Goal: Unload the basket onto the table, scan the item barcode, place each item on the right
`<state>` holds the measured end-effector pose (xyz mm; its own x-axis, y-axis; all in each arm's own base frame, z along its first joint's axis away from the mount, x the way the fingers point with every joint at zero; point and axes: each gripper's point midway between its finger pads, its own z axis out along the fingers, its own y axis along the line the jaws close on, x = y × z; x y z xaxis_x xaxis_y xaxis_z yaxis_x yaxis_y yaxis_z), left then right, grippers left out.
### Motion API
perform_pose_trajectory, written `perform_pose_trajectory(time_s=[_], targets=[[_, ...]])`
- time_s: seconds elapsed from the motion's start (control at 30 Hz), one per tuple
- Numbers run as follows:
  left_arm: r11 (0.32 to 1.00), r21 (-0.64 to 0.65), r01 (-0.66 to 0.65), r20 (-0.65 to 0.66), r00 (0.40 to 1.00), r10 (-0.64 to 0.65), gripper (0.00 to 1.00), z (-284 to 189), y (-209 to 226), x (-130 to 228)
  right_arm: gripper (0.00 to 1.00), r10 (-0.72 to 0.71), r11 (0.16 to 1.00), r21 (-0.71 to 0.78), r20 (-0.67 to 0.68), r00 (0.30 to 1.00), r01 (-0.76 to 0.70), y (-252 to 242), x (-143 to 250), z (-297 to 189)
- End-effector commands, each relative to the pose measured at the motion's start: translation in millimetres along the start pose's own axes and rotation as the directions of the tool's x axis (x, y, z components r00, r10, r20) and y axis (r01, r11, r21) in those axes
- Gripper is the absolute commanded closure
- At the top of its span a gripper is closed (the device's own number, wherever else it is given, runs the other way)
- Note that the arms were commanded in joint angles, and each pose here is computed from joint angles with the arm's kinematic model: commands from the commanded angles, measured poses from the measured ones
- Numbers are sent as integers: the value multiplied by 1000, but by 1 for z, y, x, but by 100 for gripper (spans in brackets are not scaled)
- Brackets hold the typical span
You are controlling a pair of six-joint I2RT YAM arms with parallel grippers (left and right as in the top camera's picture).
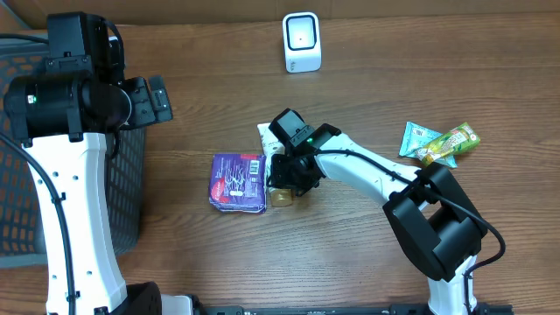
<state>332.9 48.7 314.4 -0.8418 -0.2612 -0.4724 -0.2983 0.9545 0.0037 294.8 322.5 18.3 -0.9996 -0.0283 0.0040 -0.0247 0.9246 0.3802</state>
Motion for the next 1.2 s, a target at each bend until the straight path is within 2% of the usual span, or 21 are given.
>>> perform_pose_trajectory(time_s=[0.0,0.2,0.3,0.43,0.57,0.63,0.67,0.73,0.8,0.83,0.97,1.13,1.17], targets=[[1000,10,4,22,1000,-4,0,-7,-2,-3,73,28,999,20,-7,1000,-28,-8,-2,4],[1000,10,4,22,1000,-4,0,-7,-2,-3,80,-24,999,-24,-87,996,22,-9,-1,-27],[1000,10,4,22,1000,-4,0,-7,-2,-3,81,-94,976,-209,-148,984,62,4,2,-58],[1000,10,4,22,1000,-4,0,-7,-2,-3,81,-210,867,-485,-154,965,111,20,-1,-94],[1000,10,4,22,1000,-4,0,-7,-2,-3,81,-181,863,-498,-152,972,83,-1,-9,-96],[1000,10,4,22,1000,-4,0,-7,-2,-3,81,-156,883,-464,-154,976,68,-16,-11,-89],[1000,10,4,22,1000,-4,1,-7,-2,-3,81,-138,915,-398,-146,980,69,-31,-13,-82],[1000,10,4,22,1000,-4,0,-7,-2,-3,81,-73,984,-172,-116,991,52,-72,-21,-67],[1000,10,4,22,1000,-4,1,-7,-2,-3,77,-15,998,53,-66,998,18,-110,-30,-63],[1000,10,4,22,1000,-4,0,-7,-2,-3,76,-18,993,114,-47,999,23,-120,-33,-64],[1000,10,4,22,1000,-4,0,-7,-2,-3,63,-59,977,203,3,998,57,-128,-46,-73],[1000,10,4,22,1000,-4,1,-7,-2,-3,54,-110,946,311,64,992,85,-120,-64,-103],[1000,10,4,22,1000,-4,0,-7,-2,-3,47,-124,939,331,75,990,92,-115,-66,-109]])
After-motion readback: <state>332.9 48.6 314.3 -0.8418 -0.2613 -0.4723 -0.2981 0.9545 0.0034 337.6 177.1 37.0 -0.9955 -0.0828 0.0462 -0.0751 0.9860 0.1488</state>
